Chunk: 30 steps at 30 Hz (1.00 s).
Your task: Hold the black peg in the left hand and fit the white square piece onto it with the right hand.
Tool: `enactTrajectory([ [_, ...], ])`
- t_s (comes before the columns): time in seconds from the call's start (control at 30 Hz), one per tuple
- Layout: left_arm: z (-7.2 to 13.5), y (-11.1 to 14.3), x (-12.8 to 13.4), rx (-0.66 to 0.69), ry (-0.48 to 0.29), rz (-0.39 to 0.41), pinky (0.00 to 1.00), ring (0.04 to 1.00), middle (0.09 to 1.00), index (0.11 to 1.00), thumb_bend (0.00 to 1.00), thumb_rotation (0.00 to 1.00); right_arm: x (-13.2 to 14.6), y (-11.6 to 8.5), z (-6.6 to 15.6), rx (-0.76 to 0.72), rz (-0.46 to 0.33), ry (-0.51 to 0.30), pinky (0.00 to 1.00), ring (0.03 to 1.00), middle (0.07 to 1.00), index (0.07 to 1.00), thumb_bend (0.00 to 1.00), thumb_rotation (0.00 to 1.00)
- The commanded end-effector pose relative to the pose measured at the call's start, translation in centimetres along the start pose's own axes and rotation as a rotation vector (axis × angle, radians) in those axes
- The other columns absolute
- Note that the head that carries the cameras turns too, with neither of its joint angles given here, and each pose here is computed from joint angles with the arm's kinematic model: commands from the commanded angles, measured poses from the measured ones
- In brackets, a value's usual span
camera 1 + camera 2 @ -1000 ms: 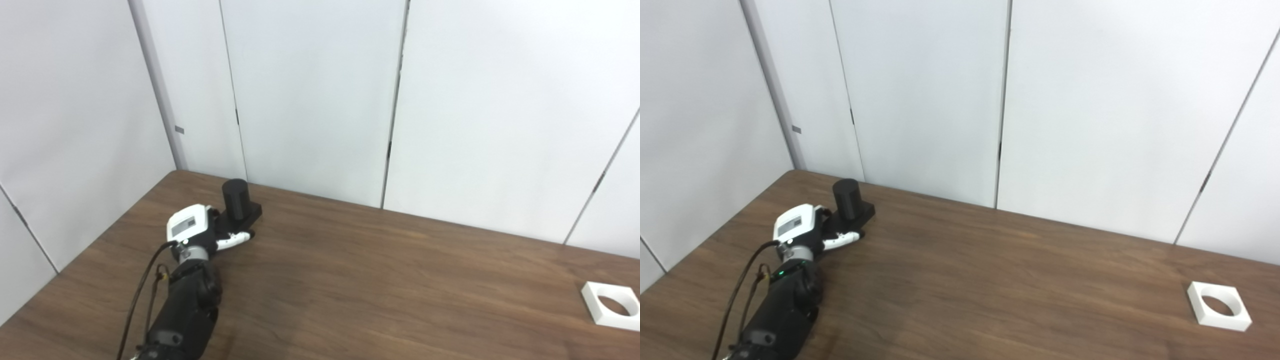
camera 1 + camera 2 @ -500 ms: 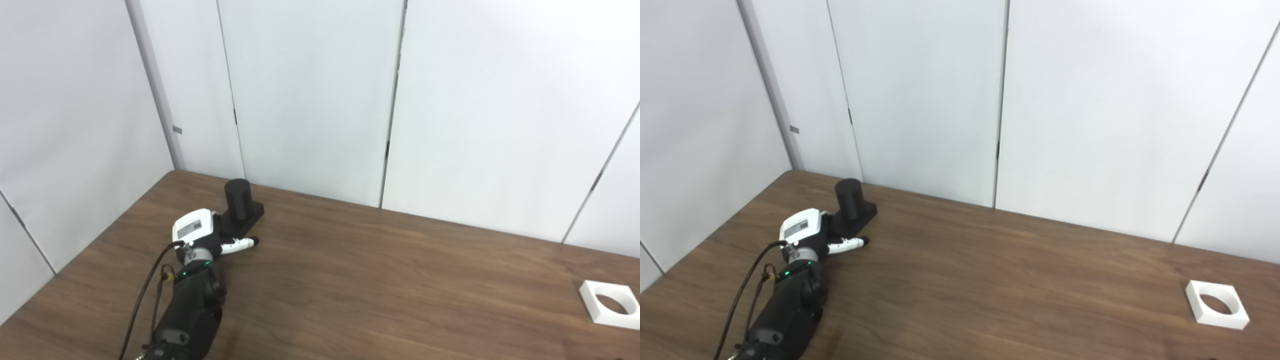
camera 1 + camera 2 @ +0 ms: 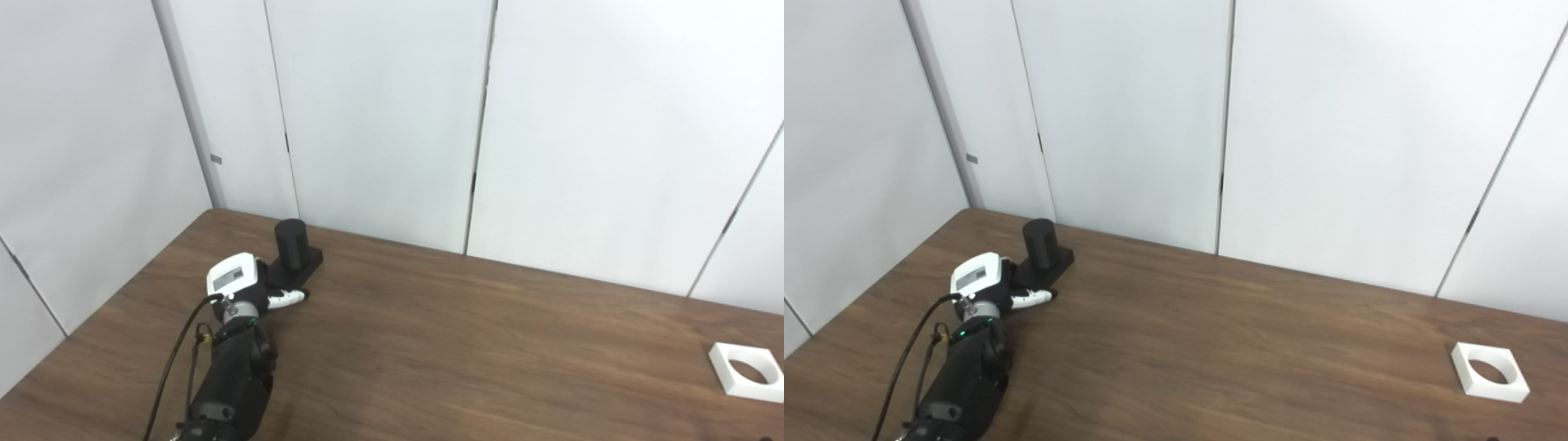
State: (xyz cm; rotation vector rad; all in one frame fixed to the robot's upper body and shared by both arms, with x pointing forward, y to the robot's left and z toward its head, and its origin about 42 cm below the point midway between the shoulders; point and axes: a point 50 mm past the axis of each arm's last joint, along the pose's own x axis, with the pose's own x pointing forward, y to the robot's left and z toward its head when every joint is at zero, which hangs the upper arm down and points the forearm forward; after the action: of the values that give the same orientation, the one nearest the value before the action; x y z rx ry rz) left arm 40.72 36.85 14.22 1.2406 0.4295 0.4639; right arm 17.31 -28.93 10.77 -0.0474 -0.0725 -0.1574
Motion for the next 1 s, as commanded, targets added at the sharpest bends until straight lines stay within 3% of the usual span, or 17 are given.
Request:
enactTrajectory([
  [0.0,1.15,2.98,1.26,-0.031,-0.022,0.122,0.89,0.854,0.798,0.611,0.75,0.42,-0.95,0.95,-0.37,0.038,-0.004,-0.003,0.89,0.965,0.954,0.959,0.8,0.99],
  [0.2,0.95,2.92,1.08,-0.076,-0.045,0.151,0.88,0.837,0.777,0.547,0.7,0.31,-1.11,0.92,-0.49,0.042,-0.008,-0.005,0.89,0.963,0.956,0.959,0.79,0.99],
  [0.23,0.93,2.89,1.08,-0.083,-0.047,0.151,0.87,0.839,0.777,0.513,0.59,0.18,-1.12,0.93,-0.5,0.045,-0.008,-0.006,0.9,0.962,0.957,0.959,0.79,0.98],
  [0.3,0.92,2.87,1.05,-0.097,-0.05,0.149,0.86,0.841,0.778,0.496,0.53,0.11,-1.11,0.92,-0.55,0.053,-0.01,-0.005,0.89,0.961,0.956,0.957,0.79,0.98],
  [0.77,0.75,2.66,0.94,-0.19,-0.062,0.141,0.81,0.845,0.77,0.483,0.51,0.06,-1.15,0.8,-0.45,0.054,-0.007,0.001,0.9,0.967,0.955,0.962,0.79,0.98],
  [0.97,0.63,2.7,0.5,-0.238,-0.101,0.141,0.76,0.8,0.741,0.484,0.51,0.05,-1.19,0.81,-0.48,0.069,-0.007,0.002,0.89,0.955,0.952,0.951,0.79,0.95],
])
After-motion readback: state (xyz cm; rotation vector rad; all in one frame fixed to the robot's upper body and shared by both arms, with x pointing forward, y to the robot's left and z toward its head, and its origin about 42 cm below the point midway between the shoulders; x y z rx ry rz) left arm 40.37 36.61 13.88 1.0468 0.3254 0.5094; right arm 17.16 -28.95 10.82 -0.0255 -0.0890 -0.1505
